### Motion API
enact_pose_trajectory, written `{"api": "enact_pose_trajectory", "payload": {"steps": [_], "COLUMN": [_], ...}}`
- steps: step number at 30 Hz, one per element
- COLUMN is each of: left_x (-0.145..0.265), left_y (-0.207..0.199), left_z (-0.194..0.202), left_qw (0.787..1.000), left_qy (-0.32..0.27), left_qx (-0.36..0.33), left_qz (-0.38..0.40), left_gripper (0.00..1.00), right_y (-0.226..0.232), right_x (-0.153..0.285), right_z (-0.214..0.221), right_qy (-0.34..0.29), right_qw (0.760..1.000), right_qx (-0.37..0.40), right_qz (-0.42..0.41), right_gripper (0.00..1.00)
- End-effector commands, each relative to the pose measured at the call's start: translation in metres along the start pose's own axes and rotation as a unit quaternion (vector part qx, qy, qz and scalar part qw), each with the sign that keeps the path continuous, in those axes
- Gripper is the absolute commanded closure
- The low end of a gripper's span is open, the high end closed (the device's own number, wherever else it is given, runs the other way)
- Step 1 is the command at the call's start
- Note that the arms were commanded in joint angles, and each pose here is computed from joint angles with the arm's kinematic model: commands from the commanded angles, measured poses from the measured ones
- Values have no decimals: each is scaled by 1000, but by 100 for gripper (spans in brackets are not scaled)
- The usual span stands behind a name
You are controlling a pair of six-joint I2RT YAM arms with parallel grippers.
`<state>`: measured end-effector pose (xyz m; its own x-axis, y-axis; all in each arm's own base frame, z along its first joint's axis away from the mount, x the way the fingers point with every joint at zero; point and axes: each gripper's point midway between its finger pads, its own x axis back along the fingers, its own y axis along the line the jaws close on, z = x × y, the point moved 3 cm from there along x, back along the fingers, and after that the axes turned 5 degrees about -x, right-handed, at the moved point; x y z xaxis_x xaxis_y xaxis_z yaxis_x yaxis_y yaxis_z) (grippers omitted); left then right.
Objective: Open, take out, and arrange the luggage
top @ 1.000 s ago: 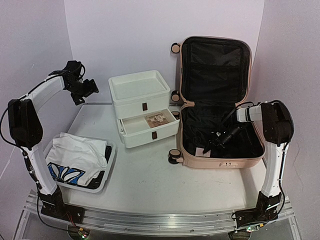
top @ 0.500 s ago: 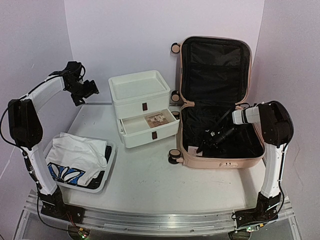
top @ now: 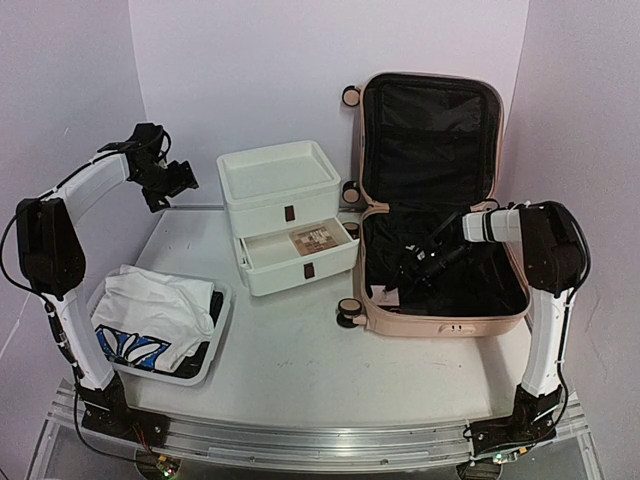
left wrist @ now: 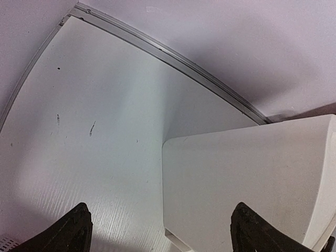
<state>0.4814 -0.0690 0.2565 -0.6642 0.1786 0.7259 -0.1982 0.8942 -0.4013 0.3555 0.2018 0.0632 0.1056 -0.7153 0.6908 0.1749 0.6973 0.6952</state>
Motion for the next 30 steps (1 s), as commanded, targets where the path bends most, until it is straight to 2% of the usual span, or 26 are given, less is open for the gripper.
{"api": "enact_pose_trajectory", "payload": {"steps": [1,7,16,19,24,30], "left_x": [26,25,21,20,20,24], "left_y": [-12,-11,-13,-13,-13,-13], "left_z": [-12,-13,-13,-12,-11,-7], "left_qw": [999,999,999,999,999,999], "left_qy": [-31,-32,-27,-23,-22,-19], "left_qx": [-10,-9,-10,-9,-10,-12], "left_qz": [24,20,26,29,30,33], "left_gripper": [8,8,8,8,8,8], "right_y": [39,23,5,3,11,17], "right_x": [29,28,20,12,-1,-8], "right_z": [-30,-29,-47,-54,-63,-60], "right_qy": [-82,-95,-86,-67,-27,9], "right_qw": [994,993,996,998,999,995], "right_qx": [74,65,16,-2,-16,-47], "right_qz": [-17,23,33,10,-42,-86], "right_gripper": [45,38,35,36,45,50]}}
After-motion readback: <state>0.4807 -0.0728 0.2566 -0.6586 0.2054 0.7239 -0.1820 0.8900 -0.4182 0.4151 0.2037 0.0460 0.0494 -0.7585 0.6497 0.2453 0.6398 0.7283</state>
